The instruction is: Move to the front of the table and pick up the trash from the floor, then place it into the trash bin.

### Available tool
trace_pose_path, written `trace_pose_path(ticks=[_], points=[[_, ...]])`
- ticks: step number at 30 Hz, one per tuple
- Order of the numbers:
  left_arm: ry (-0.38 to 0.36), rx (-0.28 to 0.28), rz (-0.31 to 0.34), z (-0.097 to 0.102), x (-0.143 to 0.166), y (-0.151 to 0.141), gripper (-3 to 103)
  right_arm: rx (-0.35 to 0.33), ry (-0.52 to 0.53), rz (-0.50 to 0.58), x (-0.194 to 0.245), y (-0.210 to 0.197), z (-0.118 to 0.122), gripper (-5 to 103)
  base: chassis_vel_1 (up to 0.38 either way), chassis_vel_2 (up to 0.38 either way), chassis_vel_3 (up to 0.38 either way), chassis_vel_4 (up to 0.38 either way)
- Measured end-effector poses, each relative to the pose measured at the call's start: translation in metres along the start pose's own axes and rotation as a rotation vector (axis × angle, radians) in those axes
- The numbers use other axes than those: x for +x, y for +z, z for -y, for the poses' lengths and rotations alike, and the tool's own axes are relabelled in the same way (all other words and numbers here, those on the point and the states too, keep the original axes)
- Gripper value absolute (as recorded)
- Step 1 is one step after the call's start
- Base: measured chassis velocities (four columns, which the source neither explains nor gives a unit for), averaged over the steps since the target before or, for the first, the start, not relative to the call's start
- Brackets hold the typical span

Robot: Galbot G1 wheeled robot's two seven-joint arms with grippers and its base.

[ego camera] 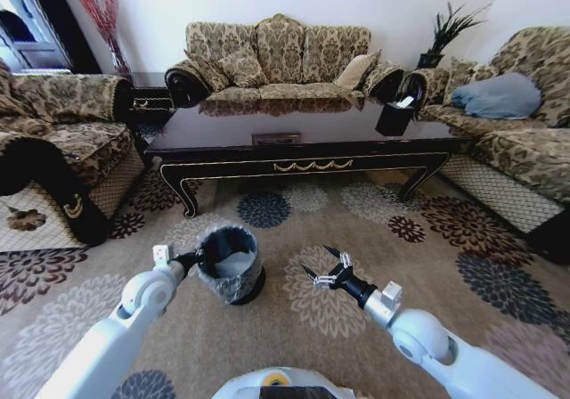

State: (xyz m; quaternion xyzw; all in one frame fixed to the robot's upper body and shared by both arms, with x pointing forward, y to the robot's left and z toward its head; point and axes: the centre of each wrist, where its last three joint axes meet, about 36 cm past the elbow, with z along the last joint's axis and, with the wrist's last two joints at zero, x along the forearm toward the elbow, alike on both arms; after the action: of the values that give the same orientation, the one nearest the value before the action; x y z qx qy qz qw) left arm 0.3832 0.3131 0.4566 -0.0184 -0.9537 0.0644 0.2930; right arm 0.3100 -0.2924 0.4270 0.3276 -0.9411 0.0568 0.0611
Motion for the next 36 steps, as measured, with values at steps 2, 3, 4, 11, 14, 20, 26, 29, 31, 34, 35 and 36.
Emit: trace_pose_path(ticks=[2, 3, 4, 11, 14, 20, 26, 29, 31, 34, 35, 36], points=[[-0.008, 0.005, -0.002, -0.003, -0.002, 0.005, 4, -0.002, 0.001, -0.001, 0.001, 0.001, -0.001, 100, 0.000, 0.000, 0.000, 0.000], [-0.023, 0.010, -0.008, -0.008, -0.005, 0.012, 4, -0.003, 0.004, -0.002, 0.002, 0.001, -0.001, 100, 0.000, 0.000, 0.000, 0.000], [-0.029, 0.012, -0.014, -0.010, -0.006, 0.015, 4, -0.003, 0.006, -0.003, 0.002, 0.001, -0.001, 100, 0.000, 0.000, 0.000, 0.000], [-0.051, 0.018, -0.028, -0.018, -0.009, 0.027, 4, 0.000, 0.018, -0.003, 0.008, 0.004, -0.001, 100, 0.000, 0.000, 0.000, 0.000], [-0.058, 0.018, -0.032, -0.017, -0.011, 0.033, 4, -0.004, 0.022, -0.006, 0.011, 0.007, -0.003, 100, 0.000, 0.000, 0.000, 0.000], [-0.062, 0.005, -0.029, -0.016, -0.014, 0.039, 4, 0.006, 0.027, -0.005, 0.018, 0.009, -0.003, 100, 0.000, 0.000, 0.000, 0.000], [-0.074, -0.008, -0.037, -0.017, -0.014, 0.045, 4, 0.004, 0.023, -0.003, 0.020, 0.010, -0.006, 100, 0.000, 0.000, 0.000, 0.000], [-0.085, -0.024, -0.040, -0.018, -0.013, 0.049, 3, 0.004, 0.020, 0.000, 0.020, 0.009, -0.006, 100, 0.000, 0.000, 0.000, 0.000], [-0.084, -0.024, -0.042, -0.019, -0.012, 0.051, 7, 0.004, 0.019, 0.003, 0.020, 0.008, -0.007, 100, 0.000, 0.000, 0.000, 0.000], [-0.085, -0.022, -0.042, -0.019, -0.010, 0.051, 19, 0.004, 0.017, 0.005, 0.020, 0.007, -0.007, 100, 0.000, 0.000, 0.000, 0.000], [-0.087, -0.019, -0.038, -0.018, -0.009, 0.051, 29, 0.003, 0.016, 0.005, 0.020, 0.007, -0.008, 100, 0.000, 0.000, 0.000, 0.000], [-0.090, -0.019, -0.036, -0.017, -0.008, 0.051, 29, 0.003, 0.016, 0.005, 0.020, 0.006, -0.008, 100, 0.000, 0.000, 0.000, 0.000]])
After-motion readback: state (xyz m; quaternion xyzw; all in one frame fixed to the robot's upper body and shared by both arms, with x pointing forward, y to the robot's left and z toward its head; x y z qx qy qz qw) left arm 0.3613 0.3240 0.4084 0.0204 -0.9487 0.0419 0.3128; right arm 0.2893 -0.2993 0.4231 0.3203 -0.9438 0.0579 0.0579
